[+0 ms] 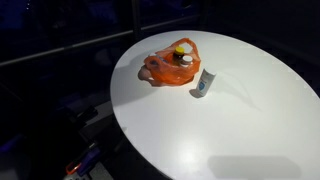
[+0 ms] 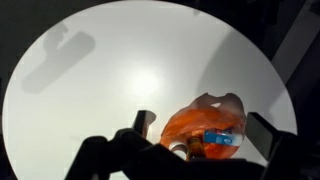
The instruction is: Remove the brown bottle from the plastic bag and put it on the table
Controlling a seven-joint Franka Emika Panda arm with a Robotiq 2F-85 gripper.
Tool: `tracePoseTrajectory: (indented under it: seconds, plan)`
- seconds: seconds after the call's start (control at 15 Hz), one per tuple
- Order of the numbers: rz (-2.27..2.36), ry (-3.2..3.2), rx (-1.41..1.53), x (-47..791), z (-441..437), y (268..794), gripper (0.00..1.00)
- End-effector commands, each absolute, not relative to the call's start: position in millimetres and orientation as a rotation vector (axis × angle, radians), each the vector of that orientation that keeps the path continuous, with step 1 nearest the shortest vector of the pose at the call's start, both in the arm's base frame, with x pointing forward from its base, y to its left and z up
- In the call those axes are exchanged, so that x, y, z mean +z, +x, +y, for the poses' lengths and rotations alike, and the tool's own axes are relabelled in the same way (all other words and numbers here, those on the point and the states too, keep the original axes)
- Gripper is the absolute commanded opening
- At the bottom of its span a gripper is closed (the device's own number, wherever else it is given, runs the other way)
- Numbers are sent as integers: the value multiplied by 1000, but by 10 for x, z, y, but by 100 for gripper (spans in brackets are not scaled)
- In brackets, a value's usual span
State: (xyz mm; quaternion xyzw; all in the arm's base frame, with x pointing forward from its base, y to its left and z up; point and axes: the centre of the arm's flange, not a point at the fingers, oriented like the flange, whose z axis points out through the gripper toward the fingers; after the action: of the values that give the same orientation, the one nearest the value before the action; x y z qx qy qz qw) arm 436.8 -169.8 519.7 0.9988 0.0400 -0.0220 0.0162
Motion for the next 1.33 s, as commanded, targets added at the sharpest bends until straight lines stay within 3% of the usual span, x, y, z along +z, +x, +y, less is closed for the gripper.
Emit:
tracePoseTrajectory:
  seconds: [0.0, 1.27]
  plan:
    - [98, 3077, -62, 5367, -1574, 4665, 100]
    - [41, 3140, 21, 4499, -1177, 6193, 100]
